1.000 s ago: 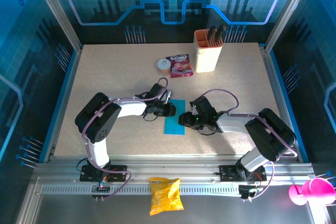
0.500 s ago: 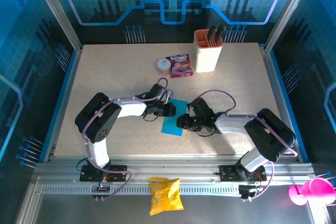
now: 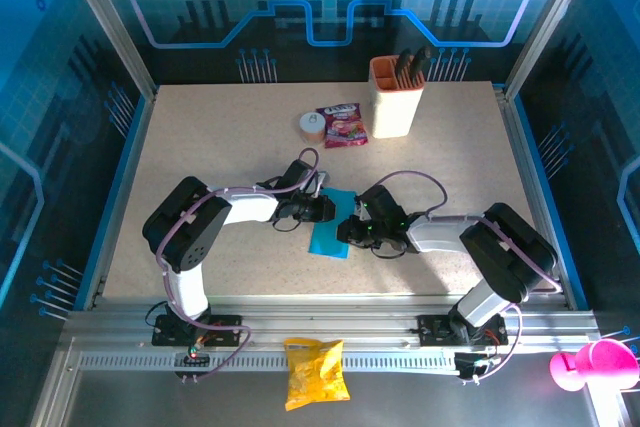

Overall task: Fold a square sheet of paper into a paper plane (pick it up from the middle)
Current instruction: Fold the triangle a second time at the center of the table.

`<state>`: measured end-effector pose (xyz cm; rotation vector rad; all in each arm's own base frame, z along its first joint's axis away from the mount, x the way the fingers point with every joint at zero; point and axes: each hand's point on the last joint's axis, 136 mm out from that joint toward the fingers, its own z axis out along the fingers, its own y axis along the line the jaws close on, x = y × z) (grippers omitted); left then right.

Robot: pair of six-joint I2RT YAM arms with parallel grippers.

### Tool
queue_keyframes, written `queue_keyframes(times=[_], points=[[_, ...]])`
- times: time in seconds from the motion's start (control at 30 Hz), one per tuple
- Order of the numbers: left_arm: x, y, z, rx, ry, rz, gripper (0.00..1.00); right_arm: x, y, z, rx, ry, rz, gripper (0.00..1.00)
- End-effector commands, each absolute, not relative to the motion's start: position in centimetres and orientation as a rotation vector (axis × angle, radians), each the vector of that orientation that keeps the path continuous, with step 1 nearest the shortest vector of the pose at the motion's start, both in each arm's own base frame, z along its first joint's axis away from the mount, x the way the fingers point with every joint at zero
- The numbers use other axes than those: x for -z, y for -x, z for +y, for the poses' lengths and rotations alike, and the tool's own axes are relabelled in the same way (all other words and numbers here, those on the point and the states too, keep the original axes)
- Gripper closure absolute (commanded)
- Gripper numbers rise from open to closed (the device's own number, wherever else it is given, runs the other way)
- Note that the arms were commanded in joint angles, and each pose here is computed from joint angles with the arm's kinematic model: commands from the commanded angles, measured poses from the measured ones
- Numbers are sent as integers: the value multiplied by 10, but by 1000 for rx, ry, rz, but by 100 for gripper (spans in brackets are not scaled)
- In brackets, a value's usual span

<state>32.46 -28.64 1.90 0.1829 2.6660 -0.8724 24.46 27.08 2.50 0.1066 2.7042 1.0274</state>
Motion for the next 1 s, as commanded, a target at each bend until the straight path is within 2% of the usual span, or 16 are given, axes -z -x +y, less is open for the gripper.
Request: queue_keyframes(times=[0.0, 0.07, 0.13, 0.43, 0.73, 0.97], points=[[-22, -319, -277, 882, -137, 2682, 79, -29, -248, 272, -1051, -120, 2700, 89], [-33, -322, -274, 887, -134, 2647, 78, -29, -248, 269, -1050, -131, 2700, 95], [-44, -321, -271, 889, -145, 2611, 69, -29, -247, 266, -1042, -134, 2704, 97], [-60, -273, -268, 815, -330, 2525, 44, -37, -248, 261, -1048, -151, 2724, 98], [-48, -226, -288, 591, -619, 2367, 33, -44, -250, 263, -1069, -170, 2731, 98], [-46, -216, -314, 517, -720, 2274, 29, -44, -249, 263, -1078, -179, 2732, 98]])
